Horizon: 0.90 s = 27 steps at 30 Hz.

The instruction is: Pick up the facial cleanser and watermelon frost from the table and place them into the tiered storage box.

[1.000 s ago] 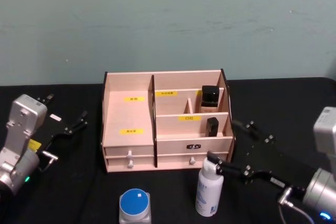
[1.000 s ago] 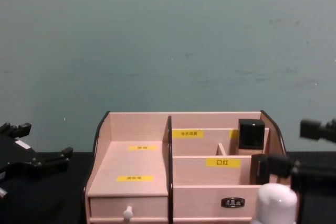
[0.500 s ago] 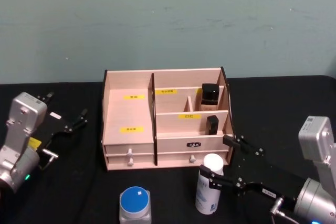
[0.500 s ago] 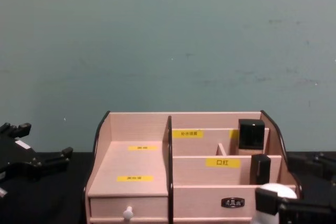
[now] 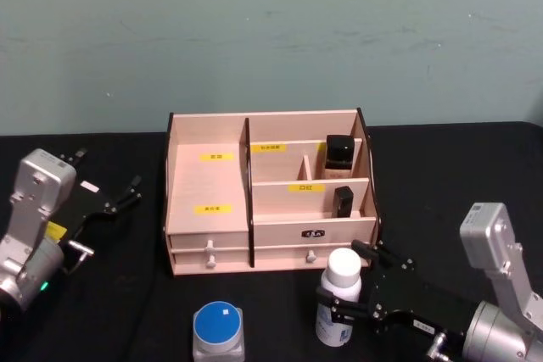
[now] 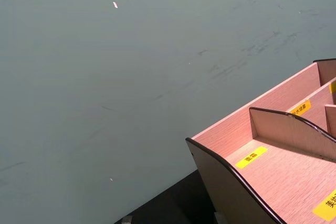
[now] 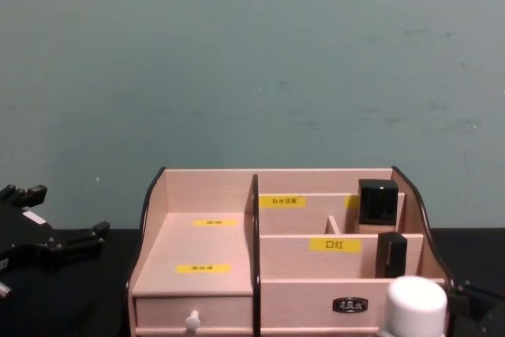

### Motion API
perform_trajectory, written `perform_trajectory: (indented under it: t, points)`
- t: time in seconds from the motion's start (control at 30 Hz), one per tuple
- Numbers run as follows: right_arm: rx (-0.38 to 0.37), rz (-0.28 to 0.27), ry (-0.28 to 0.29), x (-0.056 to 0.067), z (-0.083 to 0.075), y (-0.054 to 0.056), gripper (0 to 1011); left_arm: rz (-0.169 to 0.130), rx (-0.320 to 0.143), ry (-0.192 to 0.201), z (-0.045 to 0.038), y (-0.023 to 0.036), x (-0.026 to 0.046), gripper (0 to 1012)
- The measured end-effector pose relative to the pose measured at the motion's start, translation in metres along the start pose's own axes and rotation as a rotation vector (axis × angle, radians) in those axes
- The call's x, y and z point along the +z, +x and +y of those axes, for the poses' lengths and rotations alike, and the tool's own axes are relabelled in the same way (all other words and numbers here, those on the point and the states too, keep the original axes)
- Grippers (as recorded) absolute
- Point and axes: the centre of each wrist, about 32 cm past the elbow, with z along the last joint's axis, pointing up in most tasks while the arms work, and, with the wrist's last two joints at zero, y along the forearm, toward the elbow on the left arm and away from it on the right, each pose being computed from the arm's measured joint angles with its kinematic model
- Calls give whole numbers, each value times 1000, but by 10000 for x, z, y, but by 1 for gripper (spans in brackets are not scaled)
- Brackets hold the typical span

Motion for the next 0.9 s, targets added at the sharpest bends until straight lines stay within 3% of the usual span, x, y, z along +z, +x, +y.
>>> perform_trajectory:
  t: [0.53, 0.9]
  points:
    - [18, 38, -44, -192, 105, 37, 1002, 0, 0, 0, 0, 0, 0, 1010]
    - [20, 41, -47, -206, 112, 42, 976, 0, 0, 0, 0, 0, 0, 1010]
